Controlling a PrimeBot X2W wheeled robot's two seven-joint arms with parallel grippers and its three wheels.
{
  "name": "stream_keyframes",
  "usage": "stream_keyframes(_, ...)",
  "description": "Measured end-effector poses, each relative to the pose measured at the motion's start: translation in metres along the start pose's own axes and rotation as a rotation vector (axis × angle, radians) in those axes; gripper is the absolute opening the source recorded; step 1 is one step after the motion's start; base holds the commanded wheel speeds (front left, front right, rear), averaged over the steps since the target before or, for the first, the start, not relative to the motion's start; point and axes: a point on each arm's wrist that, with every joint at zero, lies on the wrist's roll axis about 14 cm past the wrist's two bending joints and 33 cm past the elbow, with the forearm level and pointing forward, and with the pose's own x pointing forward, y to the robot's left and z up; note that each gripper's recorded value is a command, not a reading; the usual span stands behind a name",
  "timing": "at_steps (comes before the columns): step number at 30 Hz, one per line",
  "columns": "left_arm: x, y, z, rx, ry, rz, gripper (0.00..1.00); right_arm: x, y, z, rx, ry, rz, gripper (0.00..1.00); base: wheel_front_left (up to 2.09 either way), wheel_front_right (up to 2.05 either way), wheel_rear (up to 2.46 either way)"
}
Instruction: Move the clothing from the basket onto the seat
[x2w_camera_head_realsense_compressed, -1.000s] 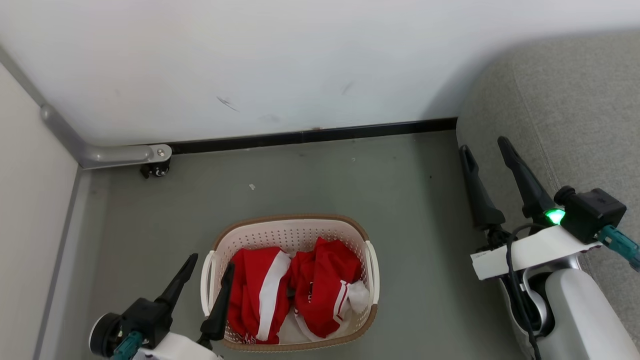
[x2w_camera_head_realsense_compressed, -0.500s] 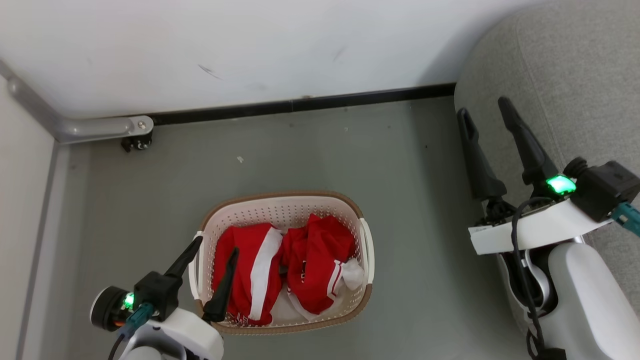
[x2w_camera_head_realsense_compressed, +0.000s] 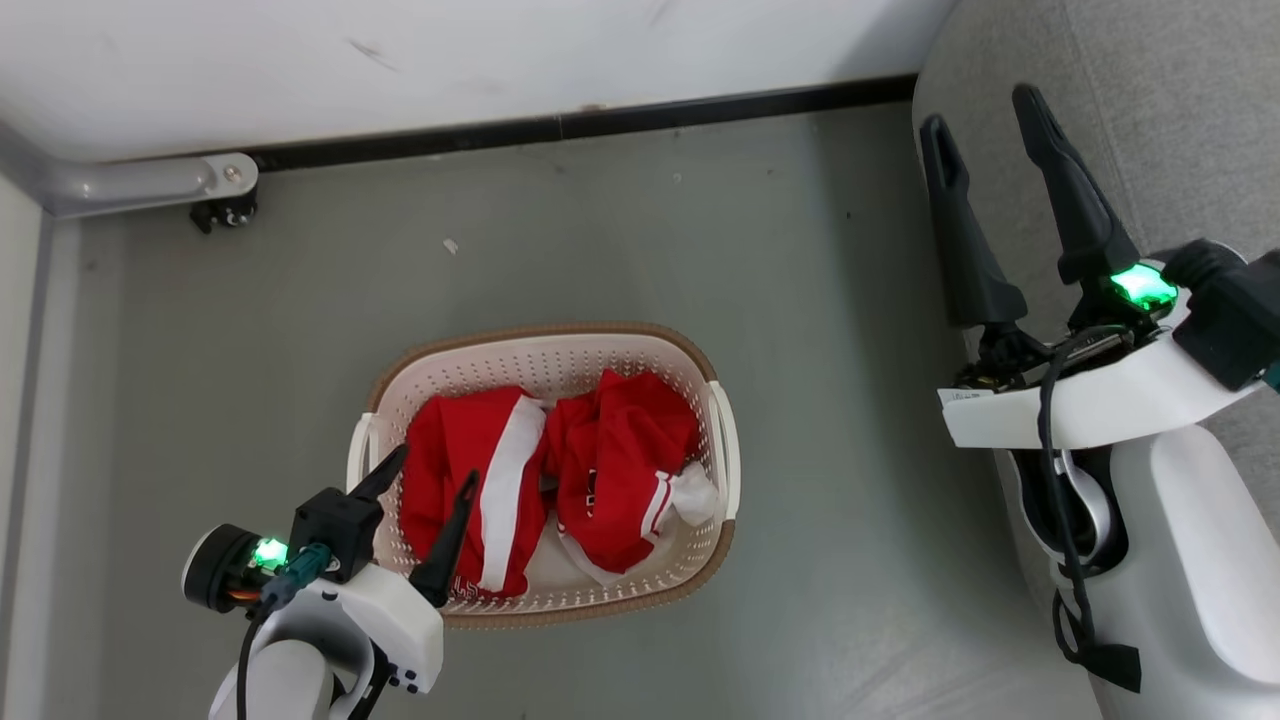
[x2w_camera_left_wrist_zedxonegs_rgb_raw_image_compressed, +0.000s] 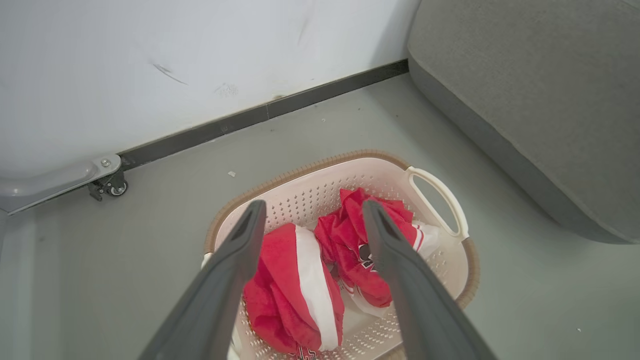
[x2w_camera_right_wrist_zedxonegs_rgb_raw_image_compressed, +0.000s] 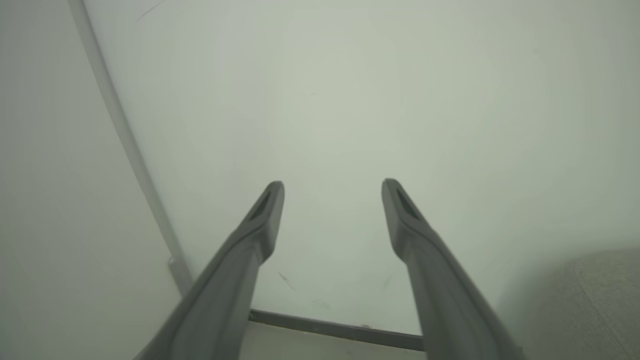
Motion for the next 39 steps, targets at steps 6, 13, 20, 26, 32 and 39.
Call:
stream_keyframes(6, 0.013, 0.000, -0.020, -0.014, 0.067, -0.010, 1.00, 0.009, 0.002, -0.006, -0.004, -0.008, 0.022, 1.00, 0.00, 0.00, 0.00)
stream_keyframes(13, 0.027, -0.002, -0.045, -0.007, 0.154, -0.032, 1.00, 0.017, 0.005, -0.016, 0.000, -0.011, 0.045, 1.00, 0.00, 0.00, 0.00)
stream_keyframes(20, 0.041, -0.008, -0.069, 0.032, 0.235, -0.074, 1.00, 0.024, 0.001, -0.029, 0.001, -0.005, 0.050, 1.00, 0.00, 0.00, 0.00)
stream_keyframes(26, 0.051, -0.009, -0.086, 0.030, 0.285, -0.089, 1.00, 0.029, -0.001, -0.039, 0.006, -0.002, 0.055, 1.00, 0.00, 0.00, 0.00)
stream_keyframes(32, 0.062, -0.010, -0.094, 0.025, 0.310, -0.096, 1.00, 0.033, 0.001, -0.046, 0.013, -0.001, 0.068, 1.00, 0.00, 0.00, 0.00)
stream_keyframes(39, 0.070, -0.007, -0.116, 0.023, 0.391, -0.091, 1.00, 0.043, 0.005, -0.047, 0.012, -0.027, 0.097, 1.00, 0.00, 0.00, 0.00)
